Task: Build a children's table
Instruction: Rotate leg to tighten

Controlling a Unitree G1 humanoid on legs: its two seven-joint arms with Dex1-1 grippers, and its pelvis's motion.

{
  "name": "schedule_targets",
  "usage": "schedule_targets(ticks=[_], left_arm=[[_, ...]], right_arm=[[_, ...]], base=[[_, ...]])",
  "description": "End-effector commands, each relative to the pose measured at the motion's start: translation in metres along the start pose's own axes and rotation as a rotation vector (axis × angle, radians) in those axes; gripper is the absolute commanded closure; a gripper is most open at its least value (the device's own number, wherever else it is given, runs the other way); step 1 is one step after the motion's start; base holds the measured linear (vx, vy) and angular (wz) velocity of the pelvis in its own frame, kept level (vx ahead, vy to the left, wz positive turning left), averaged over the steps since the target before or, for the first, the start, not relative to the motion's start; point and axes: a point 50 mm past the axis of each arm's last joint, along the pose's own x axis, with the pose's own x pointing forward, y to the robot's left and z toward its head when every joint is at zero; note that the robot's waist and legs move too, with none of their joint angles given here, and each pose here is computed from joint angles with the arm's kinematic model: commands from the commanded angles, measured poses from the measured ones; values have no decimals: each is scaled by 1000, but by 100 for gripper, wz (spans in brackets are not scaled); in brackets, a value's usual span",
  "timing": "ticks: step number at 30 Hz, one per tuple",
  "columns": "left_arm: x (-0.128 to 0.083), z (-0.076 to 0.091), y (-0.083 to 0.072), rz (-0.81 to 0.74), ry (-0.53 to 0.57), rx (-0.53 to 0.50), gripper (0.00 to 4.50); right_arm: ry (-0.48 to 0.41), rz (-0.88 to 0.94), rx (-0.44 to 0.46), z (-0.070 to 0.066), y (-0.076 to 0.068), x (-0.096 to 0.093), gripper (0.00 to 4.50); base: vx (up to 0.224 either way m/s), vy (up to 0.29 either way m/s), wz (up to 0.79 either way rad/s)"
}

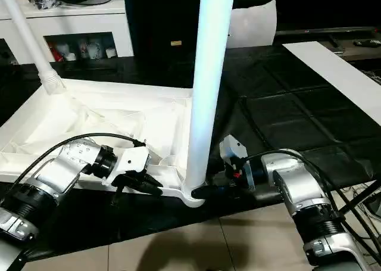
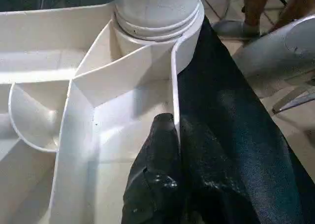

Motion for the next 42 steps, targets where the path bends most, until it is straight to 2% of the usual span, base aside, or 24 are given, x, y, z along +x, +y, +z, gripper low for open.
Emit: schedule_targets(ticks=[1,12,18,22,24,26,27,34,37,38,40,41,42], left_arm=[[2,4,1,-24,21,39,450],[2,3,1,-25,25,32,450],[3,3,1,-5,16,3,450],[5,6,5,47,-20,-57,450],[8,11,11,126,-44,-112,450],[10,13,14,155,-58,-136,450],[14,18,18,210,-86,-179,450],[27,29,31,350,-129,-261,450],[36,41,50,528,-171,-330,450],[36,41,50,528,-171,-330,450],[39,53,62,642,-201,-343,450],[39,53,62,642,-201,-343,450],[40,56,64,662,-203,-340,450]], right_arm=[[6,17,-20,3,2,3,165],[-27,36,-13,3,3,7,243],[-44,41,1,1,7,9,252],[-92,-15,51,0,10,16,254],[-92,-148,94,-4,6,28,254],[-90,-206,109,-5,4,32,254],[-117,-316,151,-3,-2,42,255],[-159,-522,216,5,-14,68,256],[-169,-767,281,12,-31,86,257],[-169,-767,281,12,-31,86,257],[-222,-955,365,18,-47,90,257],[-222,-955,365,18,-47,90,257],[-248,-999,396,20,-50,90,222]], base=[[0,0,0],[0,0,0],[0,0,0],[0,0,0],[0,0,0],[0,0,0],[0,0,0],[0,0,0],[20,24,-13],[63,63,-21],[61,54,-9],[7,52,3],[7,52,3]])
